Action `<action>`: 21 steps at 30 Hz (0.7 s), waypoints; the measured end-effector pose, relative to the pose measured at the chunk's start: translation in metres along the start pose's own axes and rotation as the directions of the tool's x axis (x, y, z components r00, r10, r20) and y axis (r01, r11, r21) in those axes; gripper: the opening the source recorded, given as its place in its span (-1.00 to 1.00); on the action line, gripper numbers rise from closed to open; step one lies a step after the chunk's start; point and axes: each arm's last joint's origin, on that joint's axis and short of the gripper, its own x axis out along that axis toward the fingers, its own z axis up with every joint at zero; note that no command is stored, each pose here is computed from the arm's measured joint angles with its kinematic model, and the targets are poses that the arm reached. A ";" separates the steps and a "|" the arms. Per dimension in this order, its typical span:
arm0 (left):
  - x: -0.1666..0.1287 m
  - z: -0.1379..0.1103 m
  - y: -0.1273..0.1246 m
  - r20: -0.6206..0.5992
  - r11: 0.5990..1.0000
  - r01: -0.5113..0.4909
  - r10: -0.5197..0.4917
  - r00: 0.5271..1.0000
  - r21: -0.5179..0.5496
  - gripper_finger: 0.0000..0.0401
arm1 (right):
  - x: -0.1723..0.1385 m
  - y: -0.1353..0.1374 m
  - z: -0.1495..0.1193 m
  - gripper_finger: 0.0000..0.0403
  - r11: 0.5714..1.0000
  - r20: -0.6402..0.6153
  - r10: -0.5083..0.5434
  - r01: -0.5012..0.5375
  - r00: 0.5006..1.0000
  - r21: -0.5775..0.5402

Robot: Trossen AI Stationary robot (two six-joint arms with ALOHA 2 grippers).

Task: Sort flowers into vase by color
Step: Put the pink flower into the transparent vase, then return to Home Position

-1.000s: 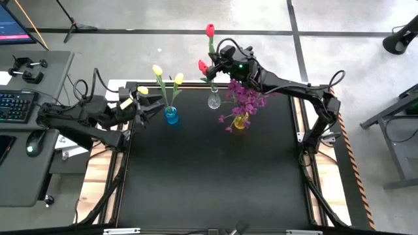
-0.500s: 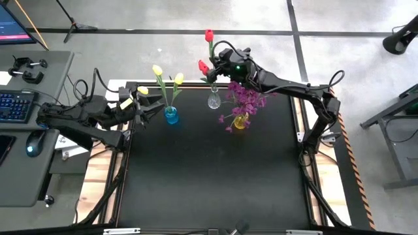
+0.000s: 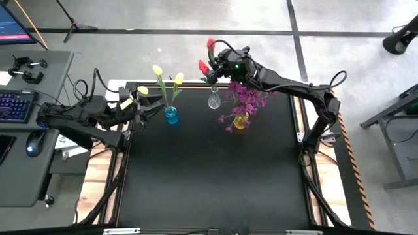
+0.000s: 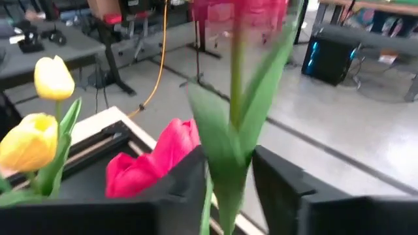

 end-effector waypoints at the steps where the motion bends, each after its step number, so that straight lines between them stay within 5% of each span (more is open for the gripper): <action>1: 0.000 0.000 0.000 0.000 1.000 0.000 0.000 1.000 0.000 -0.02 | -0.001 0.000 0.001 -0.52 1.000 -0.016 0.002 -0.002 1.000 0.002; 11: 0.000 0.000 0.000 0.000 1.000 0.000 0.000 1.000 0.010 -0.02 | -0.023 -0.001 0.030 0.20 0.995 -0.149 0.094 -0.098 0.984 -0.019; 21: -0.006 0.004 0.003 0.020 1.000 0.004 -0.005 1.000 0.021 -0.02 | -0.080 -0.016 0.088 0.28 0.979 -0.224 0.091 -0.129 0.970 -0.158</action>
